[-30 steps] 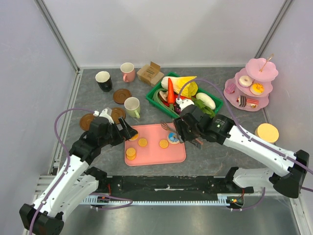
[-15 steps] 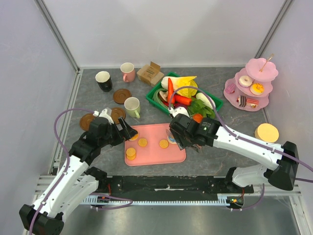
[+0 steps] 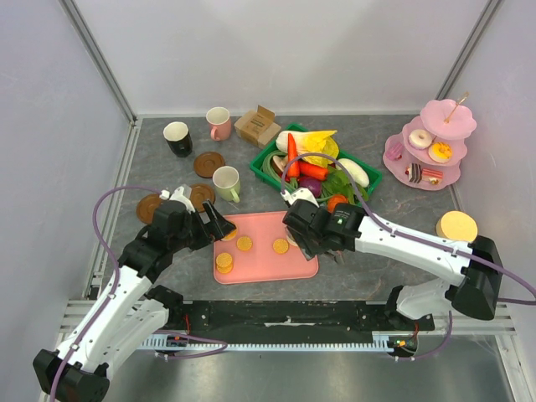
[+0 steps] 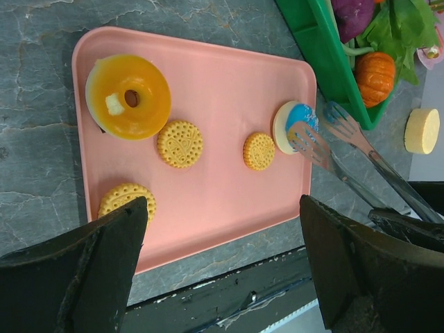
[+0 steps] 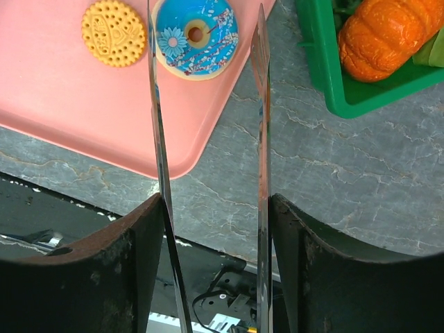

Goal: Serve the afternoon tea

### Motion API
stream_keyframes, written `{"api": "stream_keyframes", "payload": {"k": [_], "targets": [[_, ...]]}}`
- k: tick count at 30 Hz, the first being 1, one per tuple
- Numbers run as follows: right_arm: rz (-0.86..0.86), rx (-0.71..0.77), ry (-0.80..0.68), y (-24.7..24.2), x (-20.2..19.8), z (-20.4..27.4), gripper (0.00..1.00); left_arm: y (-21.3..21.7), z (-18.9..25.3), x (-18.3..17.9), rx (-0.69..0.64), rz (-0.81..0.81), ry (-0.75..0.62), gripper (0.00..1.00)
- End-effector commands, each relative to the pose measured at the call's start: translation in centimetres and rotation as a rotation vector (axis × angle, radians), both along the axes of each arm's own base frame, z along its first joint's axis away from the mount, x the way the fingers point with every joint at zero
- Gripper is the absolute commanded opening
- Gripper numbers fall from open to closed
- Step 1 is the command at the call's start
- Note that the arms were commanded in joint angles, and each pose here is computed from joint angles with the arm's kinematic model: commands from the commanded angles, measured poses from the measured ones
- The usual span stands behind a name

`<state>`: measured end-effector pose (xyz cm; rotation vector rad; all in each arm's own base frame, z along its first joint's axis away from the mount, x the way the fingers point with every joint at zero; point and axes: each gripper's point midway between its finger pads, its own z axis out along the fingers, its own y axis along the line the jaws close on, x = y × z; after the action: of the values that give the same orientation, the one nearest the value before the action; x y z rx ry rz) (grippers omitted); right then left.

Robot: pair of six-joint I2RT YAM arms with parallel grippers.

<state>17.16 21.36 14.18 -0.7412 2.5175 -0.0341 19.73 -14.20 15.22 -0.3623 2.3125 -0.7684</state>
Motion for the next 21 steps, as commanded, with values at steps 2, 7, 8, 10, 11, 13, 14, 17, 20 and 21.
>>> {"api": "stream_keyframes", "payload": {"k": [2, 7, 8, 10, 11, 13, 14, 17, 20, 21], "targets": [[0.005, 0.004, -0.035, 0.8, 0.8, 0.7, 0.67, -0.1, 0.1, -0.2, -0.008, -0.003, 0.001, 0.96], [0.007, -0.006, -0.026, 1.0, 0.9, 0.3, 0.66, -0.1, 0.0, -0.2, -0.008, -0.003, 0.001, 0.96], [0.006, -0.004, -0.026, 1.1, 0.9, 0.3, 0.66, -0.1, -0.1, -0.3, -0.007, -0.004, 0.002, 0.96], [0.007, 0.001, -0.029, 1.2, 1.0, 0.4, 0.63, -0.1, -0.1, -0.2, -0.007, -0.001, 0.004, 0.96], [0.008, 0.002, -0.028, 1.2, 1.0, 0.4, 0.62, -0.1, -0.1, -0.2, -0.006, -0.002, 0.005, 0.96], [0.020, 0.003, -0.006, 1.4, 0.6, 0.1, 0.63, -0.1, -0.1, -0.2, -0.005, -0.002, 0.004, 0.96], [0.023, 0.004, 0.002, 1.5, 0.5, 0.0, 0.63, -0.1, -0.2, -0.3, -0.005, -0.003, 0.008, 0.96], [0.025, -0.007, 0.011, 1.4, 0.4, -0.2, 0.64, -0.1, -0.2, -0.3, -0.005, -0.004, 0.006, 0.96], [0.030, -0.014, 0.026, 1.4, 0.3, -0.6, 0.64, -0.1, -0.2, -0.3, -0.006, -0.004, 0.005, 0.96], [0.030, -0.017, 0.026, 1.4, 0.3, -0.6, 0.64, 0.0, -0.3, -0.3, -0.005, -0.002, 0.008, 0.96]]}}
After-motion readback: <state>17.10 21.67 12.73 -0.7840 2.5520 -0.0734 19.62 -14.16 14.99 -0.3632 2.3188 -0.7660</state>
